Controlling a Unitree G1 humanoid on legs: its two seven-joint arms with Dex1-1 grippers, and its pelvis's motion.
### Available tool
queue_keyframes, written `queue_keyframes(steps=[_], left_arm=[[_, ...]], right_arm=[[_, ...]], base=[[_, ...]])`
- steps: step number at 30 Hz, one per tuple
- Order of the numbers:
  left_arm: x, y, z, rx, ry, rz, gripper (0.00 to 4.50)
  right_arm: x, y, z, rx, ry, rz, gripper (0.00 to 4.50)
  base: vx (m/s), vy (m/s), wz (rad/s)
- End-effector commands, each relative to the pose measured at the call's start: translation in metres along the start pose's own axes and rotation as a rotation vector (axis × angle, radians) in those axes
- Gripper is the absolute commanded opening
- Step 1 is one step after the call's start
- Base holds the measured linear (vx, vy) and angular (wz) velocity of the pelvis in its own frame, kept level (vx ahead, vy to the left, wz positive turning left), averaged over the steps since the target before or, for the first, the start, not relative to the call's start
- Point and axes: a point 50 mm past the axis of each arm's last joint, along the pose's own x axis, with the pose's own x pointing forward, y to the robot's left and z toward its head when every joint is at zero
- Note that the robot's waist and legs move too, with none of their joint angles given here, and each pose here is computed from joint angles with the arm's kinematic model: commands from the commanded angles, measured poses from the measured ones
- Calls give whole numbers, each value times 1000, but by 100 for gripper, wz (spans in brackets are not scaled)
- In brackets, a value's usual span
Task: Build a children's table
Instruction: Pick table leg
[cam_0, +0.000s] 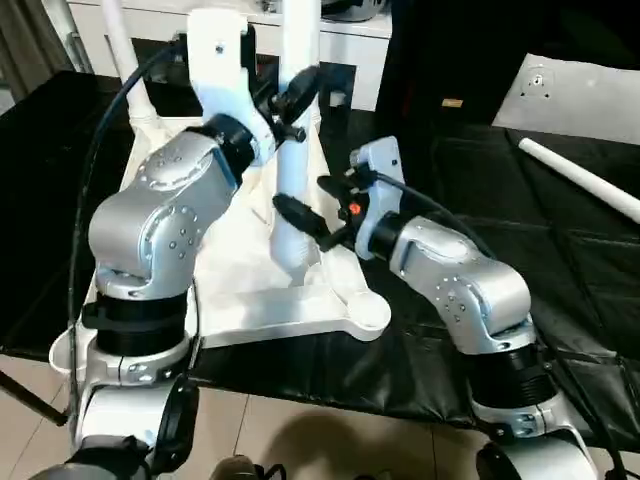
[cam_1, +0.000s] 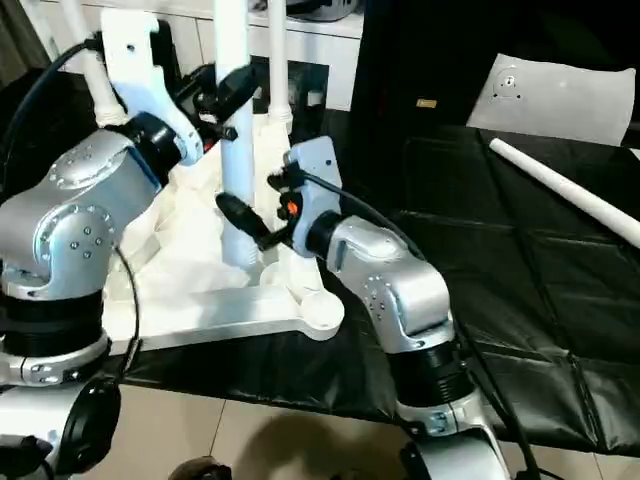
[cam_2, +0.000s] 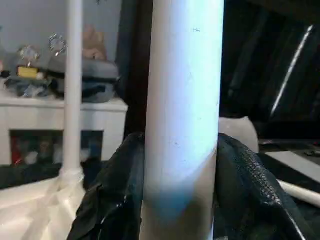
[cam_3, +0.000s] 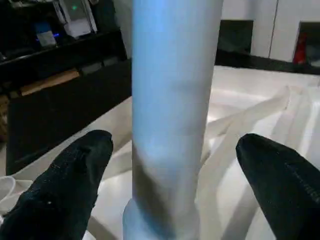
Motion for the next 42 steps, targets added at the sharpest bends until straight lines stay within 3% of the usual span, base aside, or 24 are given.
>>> queue_keyframes(steps=[1, 17, 25, 28, 32, 34, 42], left_arm=[[0, -6, 8, -13, -30, -32, 172], [-2, -14, 15, -27, -35, -89, 172], [-5, -12, 12, -36, -21, -79, 172], [-4, -10, 13, -33, -25, -68, 172], [-3, -8, 11, -7, -10, -44, 172], [-4, -8, 11, -39, -17, -60, 242], [-9, -6, 12, -48, -11, -110, 242]], right_arm=[[1, -1, -4, 11, 22, -9, 403], [2, -3, -7, 40, 22, -1, 279], [2, 0, -4, -21, -11, -2, 202], [2, -1, 0, -91, -41, -48, 196], [1, 0, -1, -19, -24, -15, 191], [1, 0, 0, -16, -34, -10, 191], [-1, 6, 5, 13, -64, 84, 191]], base=[[0, 0, 0], [0, 0, 0], [0, 0, 0], [0, 0, 0], [0, 0, 0], [0, 0, 0], [0, 0, 0]])
